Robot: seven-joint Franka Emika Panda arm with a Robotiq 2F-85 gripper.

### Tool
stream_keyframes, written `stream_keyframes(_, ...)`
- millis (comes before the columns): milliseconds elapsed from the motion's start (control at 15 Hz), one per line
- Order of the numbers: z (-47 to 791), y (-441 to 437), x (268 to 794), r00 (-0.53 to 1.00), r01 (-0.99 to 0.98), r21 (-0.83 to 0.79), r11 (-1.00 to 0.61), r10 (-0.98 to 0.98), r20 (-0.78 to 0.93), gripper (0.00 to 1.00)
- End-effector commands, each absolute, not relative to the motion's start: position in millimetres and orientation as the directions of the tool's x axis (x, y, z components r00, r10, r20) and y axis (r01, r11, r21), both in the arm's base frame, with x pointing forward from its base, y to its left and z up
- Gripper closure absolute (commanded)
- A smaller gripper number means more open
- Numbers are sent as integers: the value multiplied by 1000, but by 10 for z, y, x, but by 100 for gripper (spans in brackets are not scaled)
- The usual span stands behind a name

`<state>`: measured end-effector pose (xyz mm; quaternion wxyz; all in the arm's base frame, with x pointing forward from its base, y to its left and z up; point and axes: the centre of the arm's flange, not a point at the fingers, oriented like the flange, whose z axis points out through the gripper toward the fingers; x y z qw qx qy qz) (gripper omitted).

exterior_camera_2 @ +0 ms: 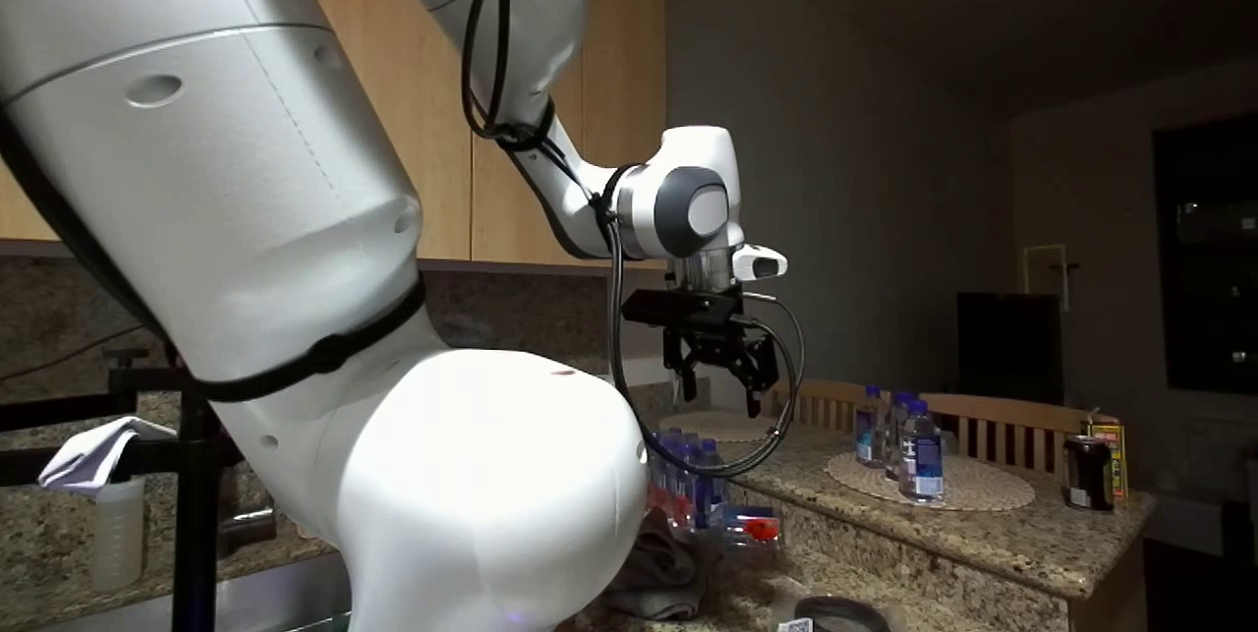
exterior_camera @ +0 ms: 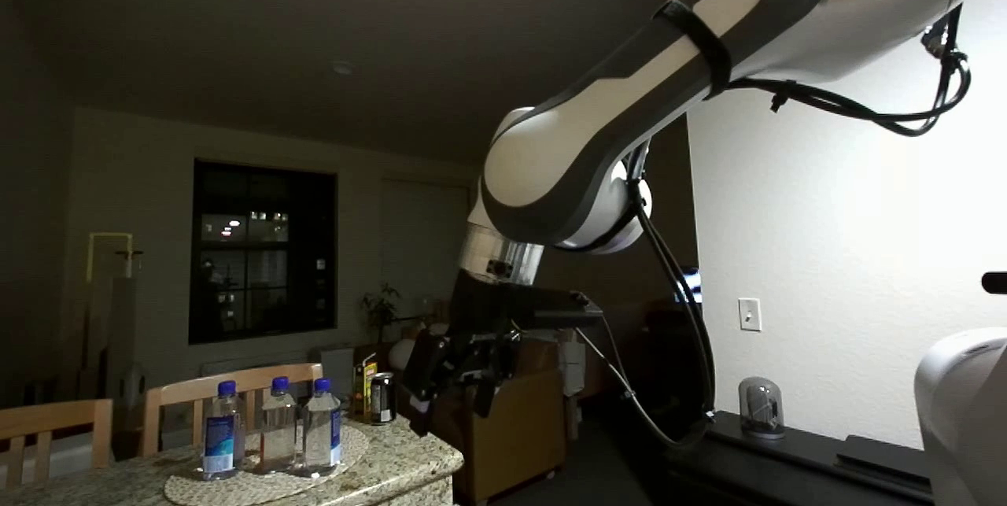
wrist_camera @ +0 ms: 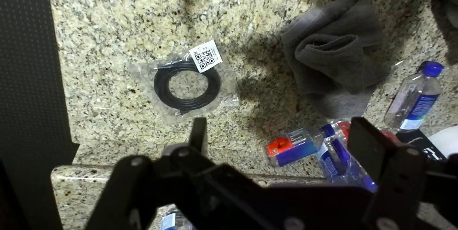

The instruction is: Move the grey towel to the right

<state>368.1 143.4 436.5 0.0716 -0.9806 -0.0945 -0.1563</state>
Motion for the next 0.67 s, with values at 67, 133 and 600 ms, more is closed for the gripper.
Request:
stream_keyframes(67, 4306, 1920, 3901, 899, 332, -104, -938, 281, 336, 0)
stream_keyframes(133, 4280, 2059, 3947, 887, 369, -97, -924, 319, 334, 0)
stream_keyframes(600, 3563, 2830, 4452, 820, 542, -30, -840, 521, 238, 0)
